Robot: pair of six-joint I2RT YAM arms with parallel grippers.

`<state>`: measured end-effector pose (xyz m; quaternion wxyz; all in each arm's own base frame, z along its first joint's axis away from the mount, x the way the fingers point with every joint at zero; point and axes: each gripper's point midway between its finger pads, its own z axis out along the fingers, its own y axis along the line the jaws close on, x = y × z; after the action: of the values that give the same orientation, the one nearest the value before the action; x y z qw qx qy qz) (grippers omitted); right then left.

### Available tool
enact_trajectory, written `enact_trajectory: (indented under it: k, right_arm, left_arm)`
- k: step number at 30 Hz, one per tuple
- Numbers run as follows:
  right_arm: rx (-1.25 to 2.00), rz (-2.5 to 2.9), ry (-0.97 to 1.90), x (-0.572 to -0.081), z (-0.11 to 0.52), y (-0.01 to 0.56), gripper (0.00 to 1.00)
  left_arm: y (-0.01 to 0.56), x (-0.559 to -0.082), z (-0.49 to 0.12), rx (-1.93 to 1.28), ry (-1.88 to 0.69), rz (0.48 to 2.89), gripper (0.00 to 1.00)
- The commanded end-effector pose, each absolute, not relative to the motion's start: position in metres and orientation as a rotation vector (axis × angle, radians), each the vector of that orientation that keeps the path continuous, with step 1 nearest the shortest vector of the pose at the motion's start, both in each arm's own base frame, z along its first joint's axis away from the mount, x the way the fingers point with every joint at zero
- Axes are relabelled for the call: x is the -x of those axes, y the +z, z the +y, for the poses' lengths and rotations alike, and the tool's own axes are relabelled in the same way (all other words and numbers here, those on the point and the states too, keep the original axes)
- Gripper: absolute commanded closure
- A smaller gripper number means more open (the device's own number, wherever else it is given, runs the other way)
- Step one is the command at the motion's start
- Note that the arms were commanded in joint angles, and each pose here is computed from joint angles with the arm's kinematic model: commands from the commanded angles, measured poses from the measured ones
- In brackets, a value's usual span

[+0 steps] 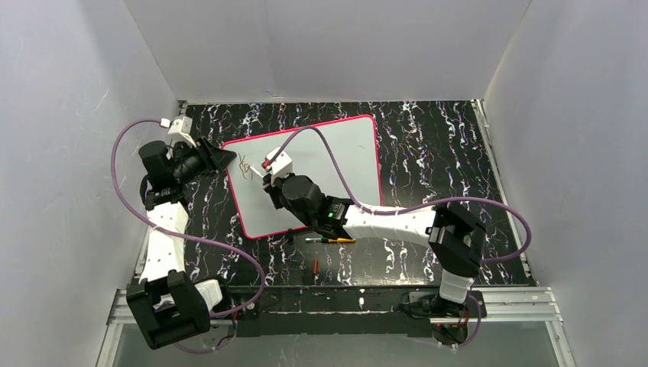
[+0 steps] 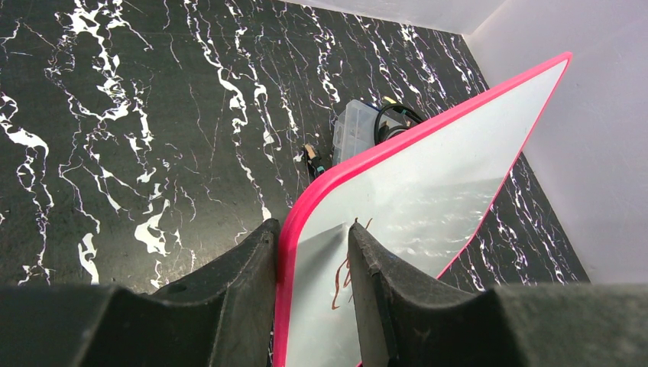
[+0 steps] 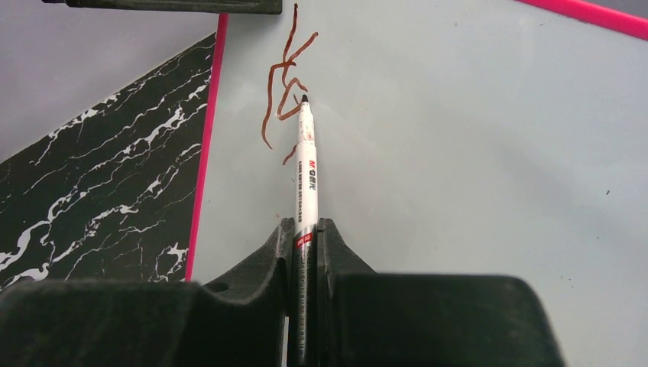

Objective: Write a sentence on the whiteboard

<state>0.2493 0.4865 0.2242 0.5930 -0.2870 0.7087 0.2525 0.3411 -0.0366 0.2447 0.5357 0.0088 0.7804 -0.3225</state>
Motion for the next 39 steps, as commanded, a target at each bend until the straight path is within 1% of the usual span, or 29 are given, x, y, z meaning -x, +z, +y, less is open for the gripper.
enact_trajectory:
  k: [1, 6, 22, 39]
  right_arm:
    - [0.598, 1.578, 0.589, -0.262, 0.483, 0.257, 0.99]
    - [0.599, 1.530, 0.653, -0.251, 0.476, 0.270, 0.99]
    - [0.600, 1.548, 0.594, -0.260, 0.478, 0.263, 0.99]
    - [0.646, 1.653, 0.579, -0.249, 0.465, 0.220, 0.99]
  left_arm:
    - [0.260, -0.330, -0.049, -0.089, -0.808, 1.827, 0.64]
    - [0.260, -0.330, -0.048, -0.089, -0.807, 1.827, 0.64]
    - [0.260, -0.330, -0.048, -0.092, -0.803, 1.826, 0.64]
    - [0.260, -0.330, -0.048, -0.092, -0.802, 1.826, 0.64]
